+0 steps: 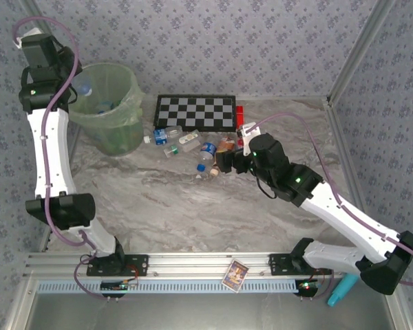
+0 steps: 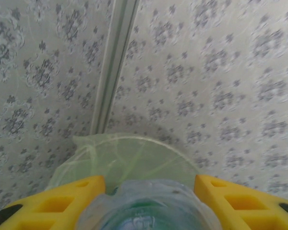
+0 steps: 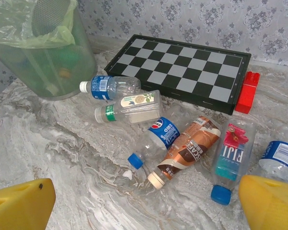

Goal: Put the plastic bottles in the bin

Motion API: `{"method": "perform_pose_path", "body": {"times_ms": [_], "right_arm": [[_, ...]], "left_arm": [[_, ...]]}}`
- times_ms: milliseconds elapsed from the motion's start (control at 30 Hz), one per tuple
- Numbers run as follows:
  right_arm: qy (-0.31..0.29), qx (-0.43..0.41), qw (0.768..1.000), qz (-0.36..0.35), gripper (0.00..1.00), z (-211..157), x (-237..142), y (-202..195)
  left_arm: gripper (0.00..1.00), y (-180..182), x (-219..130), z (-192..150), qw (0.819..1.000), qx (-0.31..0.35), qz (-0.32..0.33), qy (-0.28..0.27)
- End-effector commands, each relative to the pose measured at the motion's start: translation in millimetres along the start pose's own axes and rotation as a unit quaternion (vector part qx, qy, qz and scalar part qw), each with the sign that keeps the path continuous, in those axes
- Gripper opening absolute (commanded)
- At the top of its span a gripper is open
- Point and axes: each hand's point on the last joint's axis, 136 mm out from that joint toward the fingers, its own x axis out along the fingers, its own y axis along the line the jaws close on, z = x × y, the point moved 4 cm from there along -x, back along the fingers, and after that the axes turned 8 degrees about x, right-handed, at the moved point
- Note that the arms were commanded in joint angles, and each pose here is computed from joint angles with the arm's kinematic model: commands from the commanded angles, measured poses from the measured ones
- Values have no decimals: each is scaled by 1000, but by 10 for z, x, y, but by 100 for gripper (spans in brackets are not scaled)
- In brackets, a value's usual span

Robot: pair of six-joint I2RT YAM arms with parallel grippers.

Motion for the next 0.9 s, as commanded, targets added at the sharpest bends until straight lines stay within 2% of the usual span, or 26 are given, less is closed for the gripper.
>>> {"method": "perform_pose_path", "body": {"times_ms": [0,367,400,433,467,533,567,867], "right_arm": [[-15,2,1000,11,100,111,9,23],[-10,10,1000,-1,100,104,19,-94],[-10,11,1000,-3,99,105,17,-106],[-9,12,1000,-4,100,101,12,-112],[-10,13,1000,-4,100,101,7,-118],[-11,15,1000,-7,100,104,-4,-135],[-12,15,1000,-7,100,105,-8,-134],[-17,26,1000,-6,100,88,-39,-152]], "left_arm": [[50,79,100,-34,999,35,31,5],[51,147,546,-332,993,76,76,49],[54,153,573,-351,992,78,78,53],[61,155,588,-361,992,77,81,55],[69,154,600,-372,992,75,80,57],[95,130,601,-375,993,65,73,58],[100,113,593,-360,994,60,67,57],[100,58,424,-226,998,34,42,42]]}}
